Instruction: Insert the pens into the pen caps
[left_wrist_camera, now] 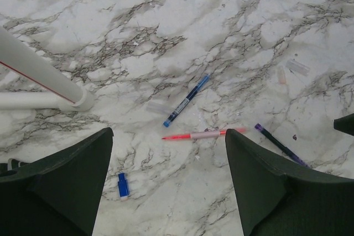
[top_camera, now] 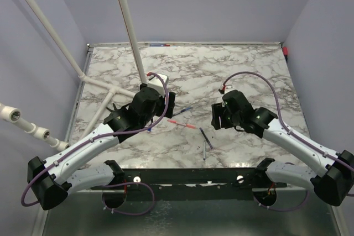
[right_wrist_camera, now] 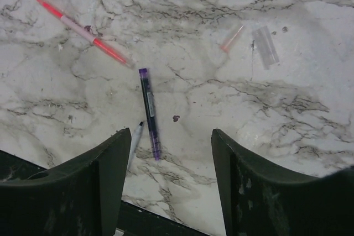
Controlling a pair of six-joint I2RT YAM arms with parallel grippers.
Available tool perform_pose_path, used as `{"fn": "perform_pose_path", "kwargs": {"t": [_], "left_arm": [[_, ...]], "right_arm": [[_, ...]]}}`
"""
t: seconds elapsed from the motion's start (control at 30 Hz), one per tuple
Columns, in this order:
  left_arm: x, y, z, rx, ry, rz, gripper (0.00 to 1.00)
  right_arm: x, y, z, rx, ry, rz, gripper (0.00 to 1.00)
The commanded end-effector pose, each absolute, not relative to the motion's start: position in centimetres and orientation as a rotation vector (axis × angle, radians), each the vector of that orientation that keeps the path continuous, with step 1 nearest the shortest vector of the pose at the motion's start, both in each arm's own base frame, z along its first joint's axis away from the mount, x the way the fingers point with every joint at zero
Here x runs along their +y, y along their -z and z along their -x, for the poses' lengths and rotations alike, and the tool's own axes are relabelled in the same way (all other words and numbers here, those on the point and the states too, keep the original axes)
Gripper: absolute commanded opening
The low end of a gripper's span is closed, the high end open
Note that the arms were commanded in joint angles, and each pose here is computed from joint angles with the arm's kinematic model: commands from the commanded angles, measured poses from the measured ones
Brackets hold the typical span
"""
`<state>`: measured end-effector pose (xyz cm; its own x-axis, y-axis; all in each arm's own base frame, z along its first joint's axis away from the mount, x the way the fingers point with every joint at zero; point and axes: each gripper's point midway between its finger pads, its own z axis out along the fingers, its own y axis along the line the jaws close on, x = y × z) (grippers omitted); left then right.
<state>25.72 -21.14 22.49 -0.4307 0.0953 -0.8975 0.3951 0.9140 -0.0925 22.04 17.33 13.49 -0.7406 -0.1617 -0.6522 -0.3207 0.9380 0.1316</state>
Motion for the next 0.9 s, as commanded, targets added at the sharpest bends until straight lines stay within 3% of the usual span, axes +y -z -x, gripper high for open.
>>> {"fn": "perform_pose_path", "kwargs": {"t": [0.0, 0.33, 0.87], "left_arm": [[-20.7, -22.4, -25.8, 2.001, 0.332, -0.34, 0.83], [-20.8, -22.7, -25.6, 1.994, 0.35, -0.342, 0.83], [-20.6, -23.3, -25.3, 1.974, 0.371, -0.335, 0.83]], "right_arm": [[19.6, -12.4, -20.6, 2.452, -0.421, 0.364, 0.63], [21.3, -10.7, -16.6, 2.539, -0.351, 0.307, 0.58], [22.8, -6.5, -14.9, 2.575, -0.172, 0.214, 0.38]]}}
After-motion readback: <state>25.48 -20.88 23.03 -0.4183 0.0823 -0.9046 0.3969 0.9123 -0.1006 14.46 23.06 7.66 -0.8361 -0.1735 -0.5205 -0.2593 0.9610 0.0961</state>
